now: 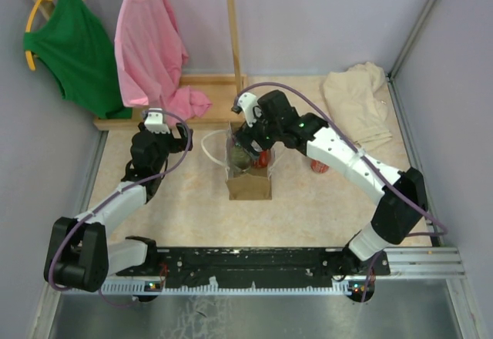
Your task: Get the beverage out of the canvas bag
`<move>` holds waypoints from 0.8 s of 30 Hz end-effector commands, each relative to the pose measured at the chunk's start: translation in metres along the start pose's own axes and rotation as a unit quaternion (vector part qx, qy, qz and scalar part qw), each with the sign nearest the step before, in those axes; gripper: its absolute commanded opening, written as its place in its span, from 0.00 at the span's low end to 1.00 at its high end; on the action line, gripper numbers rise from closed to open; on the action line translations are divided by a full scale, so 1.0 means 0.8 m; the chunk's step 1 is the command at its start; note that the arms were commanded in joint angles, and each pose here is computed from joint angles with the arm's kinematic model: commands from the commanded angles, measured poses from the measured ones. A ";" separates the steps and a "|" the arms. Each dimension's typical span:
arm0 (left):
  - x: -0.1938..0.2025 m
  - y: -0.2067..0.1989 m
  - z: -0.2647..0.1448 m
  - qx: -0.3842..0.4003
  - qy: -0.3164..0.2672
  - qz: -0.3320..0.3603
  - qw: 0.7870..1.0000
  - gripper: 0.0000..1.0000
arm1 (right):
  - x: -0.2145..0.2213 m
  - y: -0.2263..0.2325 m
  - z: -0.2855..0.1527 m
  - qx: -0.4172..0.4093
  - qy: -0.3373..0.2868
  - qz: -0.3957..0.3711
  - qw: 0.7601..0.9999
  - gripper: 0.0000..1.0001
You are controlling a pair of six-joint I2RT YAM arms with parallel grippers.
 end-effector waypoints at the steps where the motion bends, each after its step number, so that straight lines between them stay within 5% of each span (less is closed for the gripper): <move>1: -0.011 -0.006 0.002 0.007 -0.014 0.000 1.000 1.00 | -0.011 0.017 0.001 -0.048 -0.042 0.006 0.998 0.90; 11: -0.009 -0.006 0.004 0.008 -0.010 0.000 1.000 1.00 | -0.005 0.039 0.031 -0.098 -0.051 0.029 0.993 0.85; 24: -0.008 -0.005 0.001 0.006 -0.010 0.000 1.000 1.00 | 0.011 0.025 0.079 -0.017 -0.003 0.046 0.999 0.73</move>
Point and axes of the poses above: each gripper's point midway between its finger pads, its own z axis out along the fingers, its own y axis along the line the jaws close on, x = y × z, the point moved 6 cm from there along -z, back along the fingers, and after that the axes turned 10 degrees about -z, right-handed, at the moved point
